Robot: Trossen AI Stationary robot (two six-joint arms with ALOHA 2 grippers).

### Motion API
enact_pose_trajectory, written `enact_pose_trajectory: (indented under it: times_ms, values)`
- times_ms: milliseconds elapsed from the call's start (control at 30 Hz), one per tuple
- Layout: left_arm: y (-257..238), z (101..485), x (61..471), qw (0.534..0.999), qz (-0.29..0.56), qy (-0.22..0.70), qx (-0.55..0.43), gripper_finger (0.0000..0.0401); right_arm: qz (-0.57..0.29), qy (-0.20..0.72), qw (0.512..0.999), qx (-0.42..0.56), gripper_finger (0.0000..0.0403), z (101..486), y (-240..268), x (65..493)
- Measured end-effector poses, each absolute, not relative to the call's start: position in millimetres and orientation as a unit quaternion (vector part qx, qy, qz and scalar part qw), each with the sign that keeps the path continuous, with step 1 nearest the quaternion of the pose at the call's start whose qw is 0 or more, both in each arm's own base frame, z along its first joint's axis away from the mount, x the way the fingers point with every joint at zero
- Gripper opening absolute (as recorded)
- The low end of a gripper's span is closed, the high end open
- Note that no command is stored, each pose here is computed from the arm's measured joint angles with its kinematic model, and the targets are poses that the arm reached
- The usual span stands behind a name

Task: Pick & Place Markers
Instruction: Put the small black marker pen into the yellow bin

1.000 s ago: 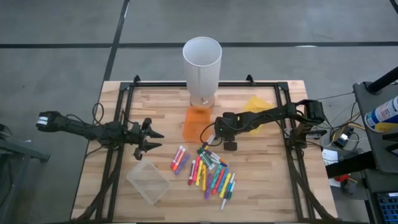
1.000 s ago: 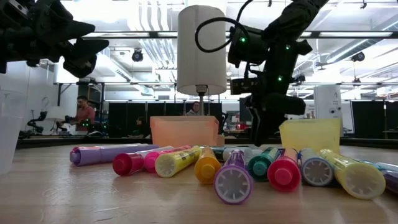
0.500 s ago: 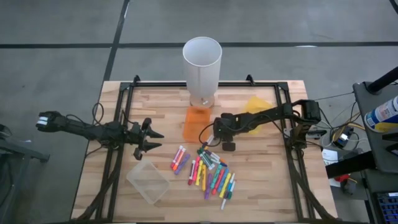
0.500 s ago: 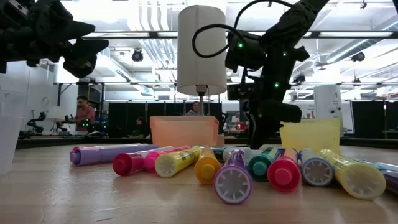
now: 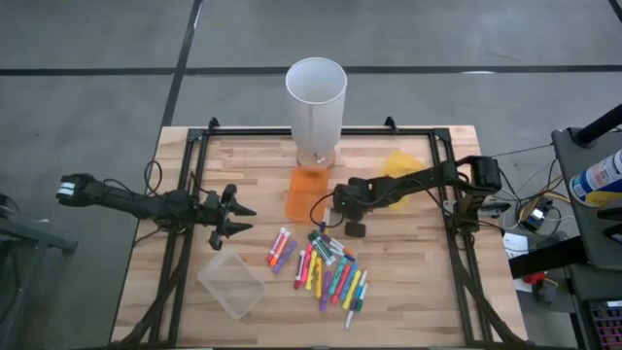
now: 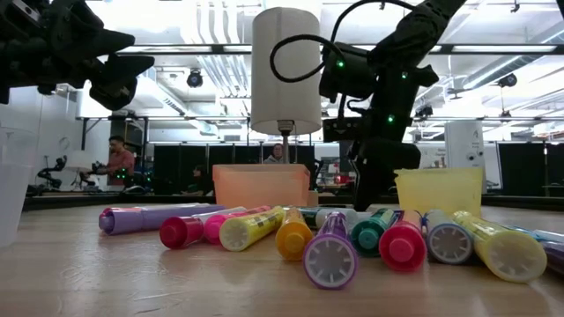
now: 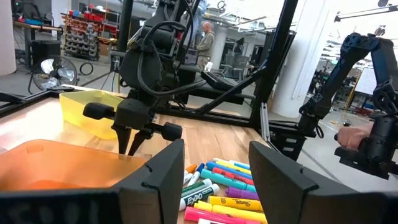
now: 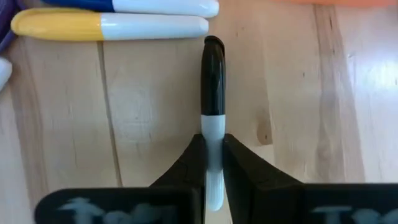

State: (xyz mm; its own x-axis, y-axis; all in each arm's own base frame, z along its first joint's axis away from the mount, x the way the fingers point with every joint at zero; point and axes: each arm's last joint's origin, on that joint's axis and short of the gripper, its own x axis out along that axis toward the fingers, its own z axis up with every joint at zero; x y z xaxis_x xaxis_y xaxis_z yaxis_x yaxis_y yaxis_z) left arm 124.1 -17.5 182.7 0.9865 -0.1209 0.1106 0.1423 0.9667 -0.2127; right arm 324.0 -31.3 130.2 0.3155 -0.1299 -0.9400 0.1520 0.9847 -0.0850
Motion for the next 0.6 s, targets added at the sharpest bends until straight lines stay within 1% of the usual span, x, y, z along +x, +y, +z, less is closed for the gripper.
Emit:
enact_pose_trajectory:
  times_ms: [200,600]
  values:
    - [-17.5,182.8,124.1,0.99,-0.066,-0.048,-0.111,0.0174,-0.101,0.574,0.812,0.031,0.0025,138.1,-23.6,320.6]
    - [-17.5,182.6,124.1,0.991,-0.066,-0.048,-0.111,0.0174,-0.133,0.521,0.841,0.059,0.0024,183.0,4.0,307.2]
